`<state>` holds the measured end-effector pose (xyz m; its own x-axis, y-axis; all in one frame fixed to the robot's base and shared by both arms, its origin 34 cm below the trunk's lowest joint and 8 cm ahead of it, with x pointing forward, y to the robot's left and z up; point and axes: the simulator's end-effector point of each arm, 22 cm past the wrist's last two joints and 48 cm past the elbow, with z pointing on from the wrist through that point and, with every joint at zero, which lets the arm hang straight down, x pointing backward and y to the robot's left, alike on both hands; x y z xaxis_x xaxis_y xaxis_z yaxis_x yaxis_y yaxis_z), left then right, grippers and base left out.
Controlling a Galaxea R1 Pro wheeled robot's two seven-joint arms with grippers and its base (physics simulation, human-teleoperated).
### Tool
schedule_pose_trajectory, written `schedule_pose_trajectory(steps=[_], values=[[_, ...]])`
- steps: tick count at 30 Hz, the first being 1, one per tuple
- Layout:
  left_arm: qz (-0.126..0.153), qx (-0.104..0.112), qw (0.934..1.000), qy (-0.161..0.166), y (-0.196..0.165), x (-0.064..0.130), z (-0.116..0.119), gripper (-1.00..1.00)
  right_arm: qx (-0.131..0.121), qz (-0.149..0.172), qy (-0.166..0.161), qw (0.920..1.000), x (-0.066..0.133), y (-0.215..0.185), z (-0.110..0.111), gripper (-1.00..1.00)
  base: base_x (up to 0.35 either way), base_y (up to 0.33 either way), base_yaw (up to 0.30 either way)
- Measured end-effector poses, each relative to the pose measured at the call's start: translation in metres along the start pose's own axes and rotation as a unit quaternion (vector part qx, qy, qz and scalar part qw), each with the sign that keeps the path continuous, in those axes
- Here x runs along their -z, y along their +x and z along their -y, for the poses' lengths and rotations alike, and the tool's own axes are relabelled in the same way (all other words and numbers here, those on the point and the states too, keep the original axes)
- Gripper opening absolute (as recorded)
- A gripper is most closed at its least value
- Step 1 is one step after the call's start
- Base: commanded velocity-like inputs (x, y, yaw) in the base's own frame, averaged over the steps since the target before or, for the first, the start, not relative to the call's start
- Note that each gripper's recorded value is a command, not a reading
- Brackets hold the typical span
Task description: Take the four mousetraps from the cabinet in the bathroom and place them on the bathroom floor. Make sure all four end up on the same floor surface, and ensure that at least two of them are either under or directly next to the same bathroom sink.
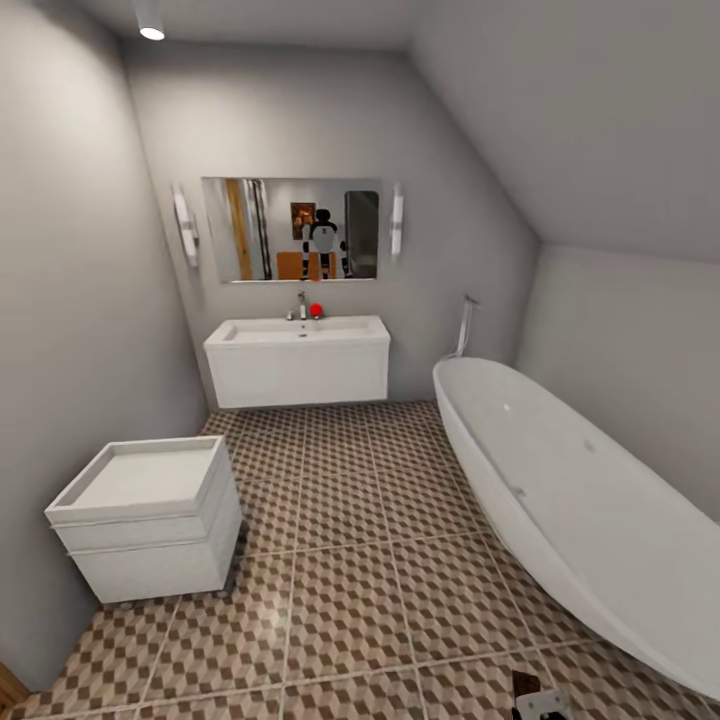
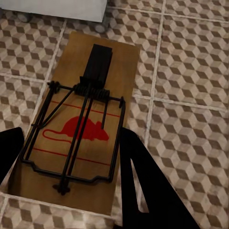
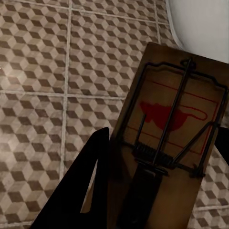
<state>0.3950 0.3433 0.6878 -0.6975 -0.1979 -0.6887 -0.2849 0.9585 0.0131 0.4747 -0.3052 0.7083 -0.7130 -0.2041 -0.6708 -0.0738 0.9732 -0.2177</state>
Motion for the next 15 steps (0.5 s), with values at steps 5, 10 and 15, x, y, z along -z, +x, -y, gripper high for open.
schedule_pose_trajectory(steps=[5,10,15], values=[[-0.001,0.0,1.0,0.0,0.0006,0.0001,0.0008,-1.0,0.0,0.0,0.0,1.0,0.0,0.0,0.0,-1.0,0.323,-0.069,0.27],[-0.001,0.0,1.0,0.0,0.0007,0.0001,0.0009,-1.0,0.0,0.0,0.0,1.0,0.0,0.0,0.0,-1.0,0.323,-0.092,0.142],[-0.001,0.0,1.0,0.0,0.0007,0.0001,0.0009,-1.0,0.0,0.0,0.0,1.0,0.0,0.0,0.0001,-1.0,0.322,-0.139,0.015]])
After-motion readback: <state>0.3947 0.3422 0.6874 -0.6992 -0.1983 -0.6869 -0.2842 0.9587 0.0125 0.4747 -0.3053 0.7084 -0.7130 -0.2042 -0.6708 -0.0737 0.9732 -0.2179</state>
